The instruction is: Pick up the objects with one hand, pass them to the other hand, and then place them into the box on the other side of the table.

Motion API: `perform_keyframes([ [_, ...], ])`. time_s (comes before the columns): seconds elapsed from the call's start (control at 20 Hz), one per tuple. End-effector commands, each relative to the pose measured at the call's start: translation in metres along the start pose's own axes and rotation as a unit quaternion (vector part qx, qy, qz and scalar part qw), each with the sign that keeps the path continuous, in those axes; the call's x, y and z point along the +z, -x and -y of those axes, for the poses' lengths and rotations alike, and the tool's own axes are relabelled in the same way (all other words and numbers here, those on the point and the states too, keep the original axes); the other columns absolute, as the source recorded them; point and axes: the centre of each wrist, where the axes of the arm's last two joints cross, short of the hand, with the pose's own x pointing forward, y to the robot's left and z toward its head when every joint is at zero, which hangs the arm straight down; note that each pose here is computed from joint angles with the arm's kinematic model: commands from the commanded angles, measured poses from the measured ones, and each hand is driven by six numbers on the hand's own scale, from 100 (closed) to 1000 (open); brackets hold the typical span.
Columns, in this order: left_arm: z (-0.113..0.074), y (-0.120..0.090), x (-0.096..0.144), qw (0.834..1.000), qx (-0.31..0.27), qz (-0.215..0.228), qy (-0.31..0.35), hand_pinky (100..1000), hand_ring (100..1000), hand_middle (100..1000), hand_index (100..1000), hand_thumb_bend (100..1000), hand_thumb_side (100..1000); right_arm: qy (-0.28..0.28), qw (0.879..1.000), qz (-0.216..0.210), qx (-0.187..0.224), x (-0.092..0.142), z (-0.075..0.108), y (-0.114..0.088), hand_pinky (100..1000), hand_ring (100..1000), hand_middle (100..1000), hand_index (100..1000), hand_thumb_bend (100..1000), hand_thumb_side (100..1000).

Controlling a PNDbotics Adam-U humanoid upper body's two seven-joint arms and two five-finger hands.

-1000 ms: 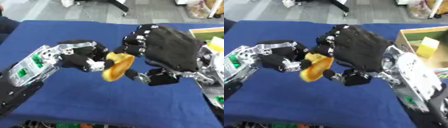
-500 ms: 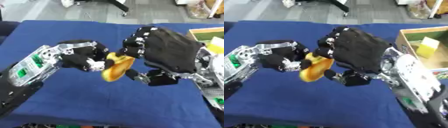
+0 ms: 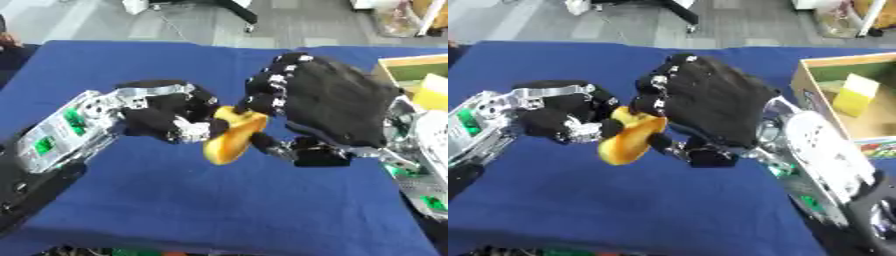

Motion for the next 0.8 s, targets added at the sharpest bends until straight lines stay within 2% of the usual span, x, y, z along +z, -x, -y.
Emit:
perform_keyframes([
  [0.05, -0.001, -0.011, 0.003, 1.0, -0.016, 0.009, 0.006, 612, 472, 397, 499, 100, 292, 0.012, 1.0, -0.01, 0.01, -0.002, -0.002, 0.003, 603, 521, 505, 656, 253, 168],
  [0.25, -0.001, -0.012, 0.003, 1.0, -0.017, 0.01, 0.006, 614, 473, 397, 499, 100, 291, 0.029, 0.999, -0.018, 0.01, -0.003, -0.008, 0.004, 593, 497, 476, 584, 211, 100],
  [0.55, -0.001, -0.013, 0.003, 1.0, -0.018, 0.009, 0.007, 622, 477, 404, 507, 100, 299, 0.056, 0.998, -0.028, 0.006, -0.005, -0.014, 0.004, 580, 466, 442, 460, 111, 100],
  [0.8, -0.002, -0.012, 0.003, 1.0, -0.018, 0.002, -0.005, 626, 496, 440, 541, 100, 337, 0.071, 0.997, -0.031, 0.004, -0.005, -0.017, 0.005, 579, 458, 434, 402, 107, 100],
])
